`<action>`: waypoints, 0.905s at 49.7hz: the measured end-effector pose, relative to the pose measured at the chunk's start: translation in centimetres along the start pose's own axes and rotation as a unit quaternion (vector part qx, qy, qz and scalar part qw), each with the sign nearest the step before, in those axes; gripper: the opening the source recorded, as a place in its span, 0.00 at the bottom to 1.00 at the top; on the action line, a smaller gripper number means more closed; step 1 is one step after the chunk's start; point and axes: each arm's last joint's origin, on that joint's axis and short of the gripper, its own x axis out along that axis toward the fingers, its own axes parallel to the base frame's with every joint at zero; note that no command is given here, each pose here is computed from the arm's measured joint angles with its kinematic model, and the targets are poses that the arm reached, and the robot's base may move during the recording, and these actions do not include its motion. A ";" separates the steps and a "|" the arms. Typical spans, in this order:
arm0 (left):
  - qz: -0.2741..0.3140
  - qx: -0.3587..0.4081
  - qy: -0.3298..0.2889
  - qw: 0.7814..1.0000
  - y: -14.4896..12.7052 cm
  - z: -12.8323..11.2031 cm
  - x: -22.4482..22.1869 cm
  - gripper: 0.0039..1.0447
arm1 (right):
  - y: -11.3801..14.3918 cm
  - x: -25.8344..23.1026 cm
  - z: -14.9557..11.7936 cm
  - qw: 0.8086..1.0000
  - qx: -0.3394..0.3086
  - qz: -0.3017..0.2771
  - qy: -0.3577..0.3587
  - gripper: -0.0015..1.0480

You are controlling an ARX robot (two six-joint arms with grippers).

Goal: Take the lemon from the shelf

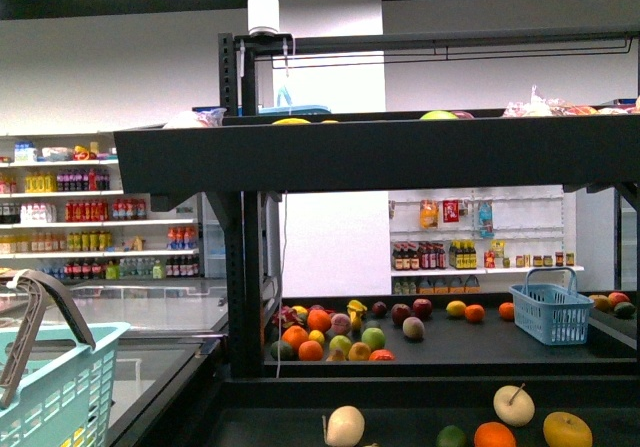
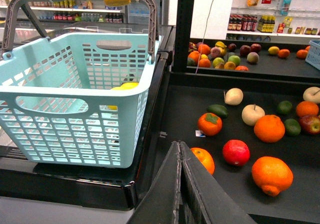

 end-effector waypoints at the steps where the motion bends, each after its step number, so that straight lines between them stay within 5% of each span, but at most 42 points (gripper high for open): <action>1: 0.000 0.000 0.000 1.000 0.0 0.0 0.0 0.02 | 0.0 0.0 0.0 1.000 0.000 0.000 0.000 0.93; 14: 0.000 0.000 0.000 1.000 0.0 0.0 0.0 0.03 | 0.0 0.0 0.0 1.000 0.000 0.000 0.000 0.93; 36: 0.000 0.000 0.000 1.000 0.0 0.0 0.0 0.87 | 0.0 0.0 0.0 1.000 0.000 0.000 0.000 0.93; 39: 0.000 0.001 0.000 1.000 0.0 0.0 0.0 0.94 | 0.0 0.0 0.0 1.000 0.000 0.000 0.000 0.93; 45: 0.000 0.001 0.000 1.000 0.0 0.0 0.0 0.93 | 0.0 0.0 0.0 1.000 0.000 0.000 0.000 0.93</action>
